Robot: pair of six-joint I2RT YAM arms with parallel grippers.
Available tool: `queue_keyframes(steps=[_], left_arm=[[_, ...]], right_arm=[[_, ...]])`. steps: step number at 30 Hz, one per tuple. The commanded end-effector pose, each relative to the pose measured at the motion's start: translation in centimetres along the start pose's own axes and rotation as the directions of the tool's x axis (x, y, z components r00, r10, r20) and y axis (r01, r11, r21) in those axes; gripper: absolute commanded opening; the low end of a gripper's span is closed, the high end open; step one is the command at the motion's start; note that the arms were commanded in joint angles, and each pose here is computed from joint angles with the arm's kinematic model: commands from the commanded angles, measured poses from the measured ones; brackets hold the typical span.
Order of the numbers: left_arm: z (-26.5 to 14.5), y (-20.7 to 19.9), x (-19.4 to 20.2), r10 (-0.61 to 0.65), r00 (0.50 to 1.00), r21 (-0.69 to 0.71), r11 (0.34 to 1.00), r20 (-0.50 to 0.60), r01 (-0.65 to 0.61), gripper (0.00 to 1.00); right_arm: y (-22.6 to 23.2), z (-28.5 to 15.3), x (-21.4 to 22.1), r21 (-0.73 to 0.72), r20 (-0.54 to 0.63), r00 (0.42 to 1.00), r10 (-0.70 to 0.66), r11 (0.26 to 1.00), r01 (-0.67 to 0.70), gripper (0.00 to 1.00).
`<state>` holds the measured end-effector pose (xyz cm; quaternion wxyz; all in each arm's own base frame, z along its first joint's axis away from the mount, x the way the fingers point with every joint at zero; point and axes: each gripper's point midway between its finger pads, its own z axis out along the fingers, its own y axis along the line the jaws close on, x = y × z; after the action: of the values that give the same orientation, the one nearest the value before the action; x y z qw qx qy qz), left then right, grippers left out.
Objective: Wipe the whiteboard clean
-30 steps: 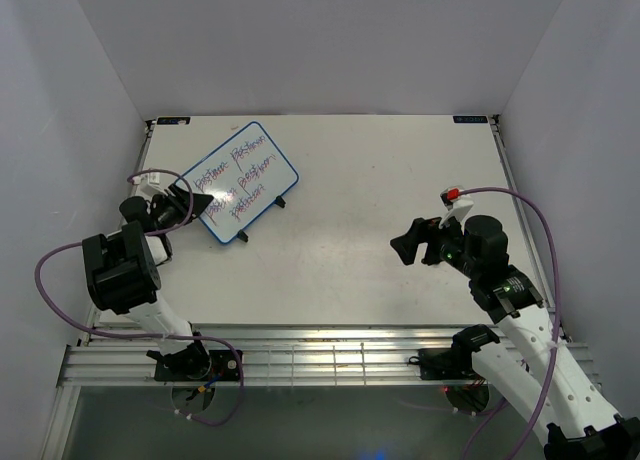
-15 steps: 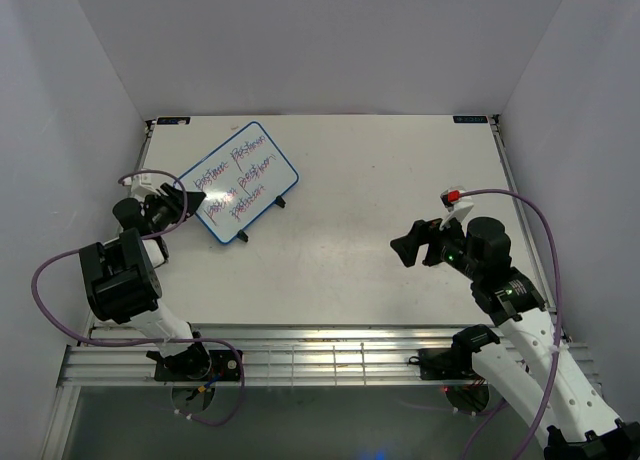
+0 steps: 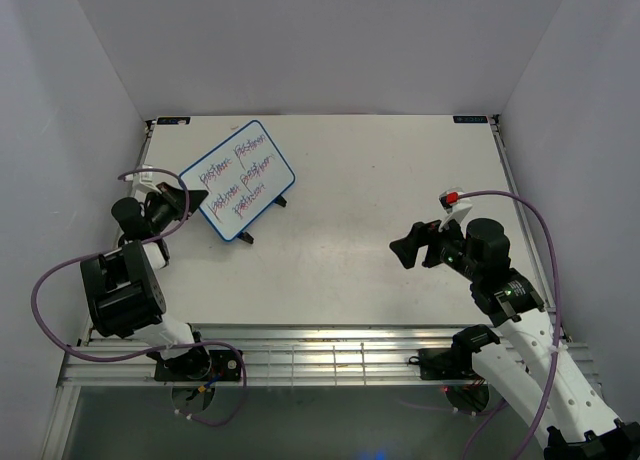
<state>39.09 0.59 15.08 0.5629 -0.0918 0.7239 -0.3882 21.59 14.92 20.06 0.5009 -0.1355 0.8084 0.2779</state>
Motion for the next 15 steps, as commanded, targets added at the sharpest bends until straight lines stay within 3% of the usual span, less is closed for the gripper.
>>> queue_keyframes(steps=[1, 10, 15], left_arm=[[-0.6, 0.3, -1.8, 0.103, 0.993, -0.044, 0.994, 0.064, -0.1, 0.0], [-0.8, -2.2, -3.9, 0.154, 0.981, 0.005, 0.988, 0.115, -0.156, 0.0], [-0.2, -7.2, -6.2, 0.206, 0.967, 0.129, 0.966, 0.148, -0.225, 0.0]], right_arm=[[0.6, 0.0, -1.2, -0.029, 0.047, 0.998, -0.031, 0.999, 0.033, 0.9], [0.5, 0.0, -1.1, -0.028, 0.047, 0.998, -0.032, 0.999, 0.034, 0.9], [0.2, 0.2, -1.0, -0.014, 0.044, 0.999, -0.025, 1.0, 0.026, 0.9]])
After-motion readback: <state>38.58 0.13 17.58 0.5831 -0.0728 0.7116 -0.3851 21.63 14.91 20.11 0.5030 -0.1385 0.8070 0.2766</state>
